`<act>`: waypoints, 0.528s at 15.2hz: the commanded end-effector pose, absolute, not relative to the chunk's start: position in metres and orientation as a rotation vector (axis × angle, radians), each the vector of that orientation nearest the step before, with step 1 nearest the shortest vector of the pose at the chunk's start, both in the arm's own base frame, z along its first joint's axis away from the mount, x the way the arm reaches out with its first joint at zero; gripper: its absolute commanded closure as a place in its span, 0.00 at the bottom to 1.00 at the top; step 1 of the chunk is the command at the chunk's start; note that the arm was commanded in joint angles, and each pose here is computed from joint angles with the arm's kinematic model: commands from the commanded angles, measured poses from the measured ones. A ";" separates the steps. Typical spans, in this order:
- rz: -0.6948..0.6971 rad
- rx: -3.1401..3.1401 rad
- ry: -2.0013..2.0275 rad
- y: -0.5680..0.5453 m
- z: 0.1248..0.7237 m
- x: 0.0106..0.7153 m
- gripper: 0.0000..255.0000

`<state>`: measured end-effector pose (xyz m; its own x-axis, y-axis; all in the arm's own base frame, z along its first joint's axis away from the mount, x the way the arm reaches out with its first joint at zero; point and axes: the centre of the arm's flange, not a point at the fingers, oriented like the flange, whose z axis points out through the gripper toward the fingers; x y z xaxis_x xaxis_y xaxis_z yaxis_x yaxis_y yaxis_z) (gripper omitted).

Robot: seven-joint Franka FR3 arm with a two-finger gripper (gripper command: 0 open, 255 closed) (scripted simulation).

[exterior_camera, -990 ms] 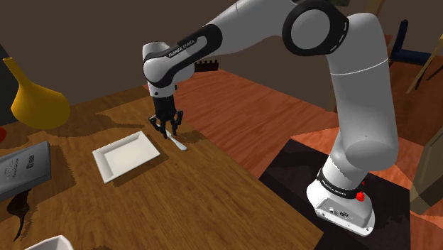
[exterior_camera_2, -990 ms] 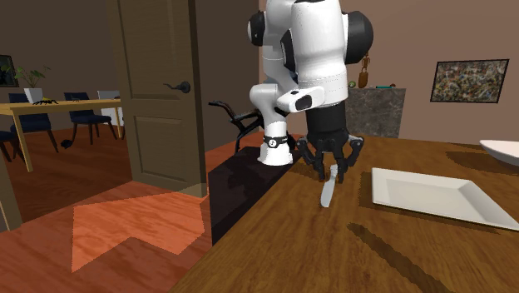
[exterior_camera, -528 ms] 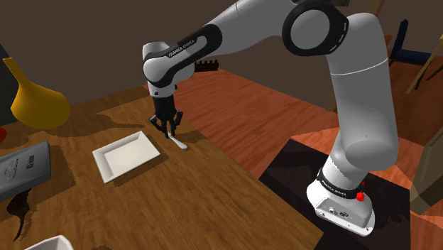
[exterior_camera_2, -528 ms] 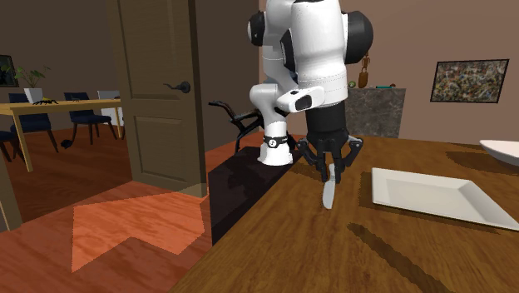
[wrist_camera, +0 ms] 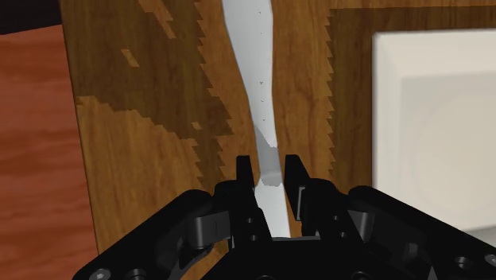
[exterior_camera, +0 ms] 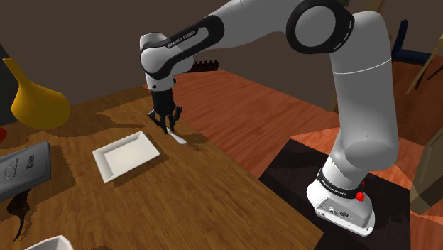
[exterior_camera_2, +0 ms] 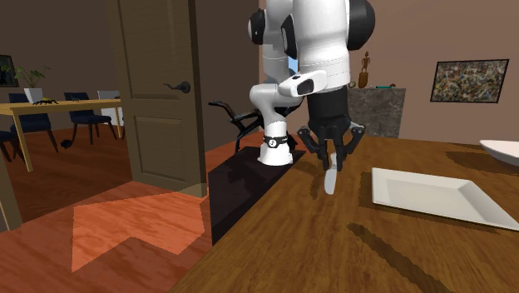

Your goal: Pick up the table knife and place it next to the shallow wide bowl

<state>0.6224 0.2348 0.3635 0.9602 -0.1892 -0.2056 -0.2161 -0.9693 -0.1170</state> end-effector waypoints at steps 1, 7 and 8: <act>0.292 -2.973 0.309 0.234 0.373 0.622 1.00; 0.292 -2.973 0.309 0.234 0.405 0.622 1.00; 0.292 -2.973 0.309 0.234 0.410 0.622 1.00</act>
